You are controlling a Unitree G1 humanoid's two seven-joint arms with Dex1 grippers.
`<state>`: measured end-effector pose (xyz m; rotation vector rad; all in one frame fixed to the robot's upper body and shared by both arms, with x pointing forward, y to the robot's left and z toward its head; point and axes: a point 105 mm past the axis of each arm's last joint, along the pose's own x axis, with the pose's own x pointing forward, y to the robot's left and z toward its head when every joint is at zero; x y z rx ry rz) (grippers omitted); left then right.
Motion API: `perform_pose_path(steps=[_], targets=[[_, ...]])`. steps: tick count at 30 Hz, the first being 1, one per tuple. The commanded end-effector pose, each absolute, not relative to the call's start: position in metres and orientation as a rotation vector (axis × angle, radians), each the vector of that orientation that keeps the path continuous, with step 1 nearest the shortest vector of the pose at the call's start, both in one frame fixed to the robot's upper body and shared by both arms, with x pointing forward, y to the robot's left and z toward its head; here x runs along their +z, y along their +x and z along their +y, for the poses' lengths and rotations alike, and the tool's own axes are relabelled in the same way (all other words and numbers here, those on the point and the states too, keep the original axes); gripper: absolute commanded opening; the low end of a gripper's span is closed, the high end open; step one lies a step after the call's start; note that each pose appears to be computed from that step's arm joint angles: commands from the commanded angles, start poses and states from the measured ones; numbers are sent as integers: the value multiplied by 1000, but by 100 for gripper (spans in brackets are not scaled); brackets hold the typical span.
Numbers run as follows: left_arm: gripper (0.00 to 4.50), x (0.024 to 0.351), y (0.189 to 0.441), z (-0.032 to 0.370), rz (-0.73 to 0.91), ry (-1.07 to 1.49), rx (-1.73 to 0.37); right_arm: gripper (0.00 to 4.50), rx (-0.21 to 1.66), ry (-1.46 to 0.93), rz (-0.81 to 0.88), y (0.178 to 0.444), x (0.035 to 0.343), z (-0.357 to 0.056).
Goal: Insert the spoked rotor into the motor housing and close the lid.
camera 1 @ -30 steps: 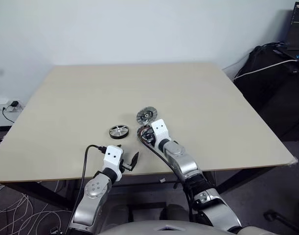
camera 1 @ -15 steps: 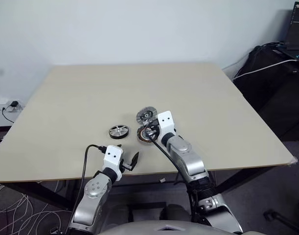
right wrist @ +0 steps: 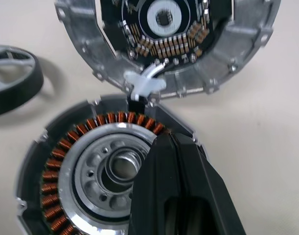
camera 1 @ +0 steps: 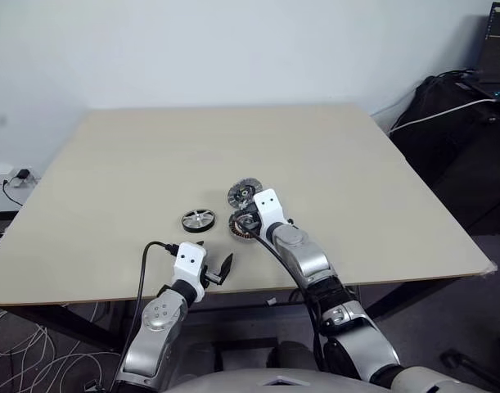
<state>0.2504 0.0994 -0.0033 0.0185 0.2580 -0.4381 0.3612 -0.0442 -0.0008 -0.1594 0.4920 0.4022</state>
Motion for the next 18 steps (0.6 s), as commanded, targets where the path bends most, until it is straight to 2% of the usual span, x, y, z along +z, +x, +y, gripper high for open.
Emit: perform_pose_path(steps=[1,18], targets=[[450,15,255,99,182,16,-432,1,410,-165,445,371,14,-41],[450,15,254,98,183,15,-437,1,489,-202,476,355,2,-36]])
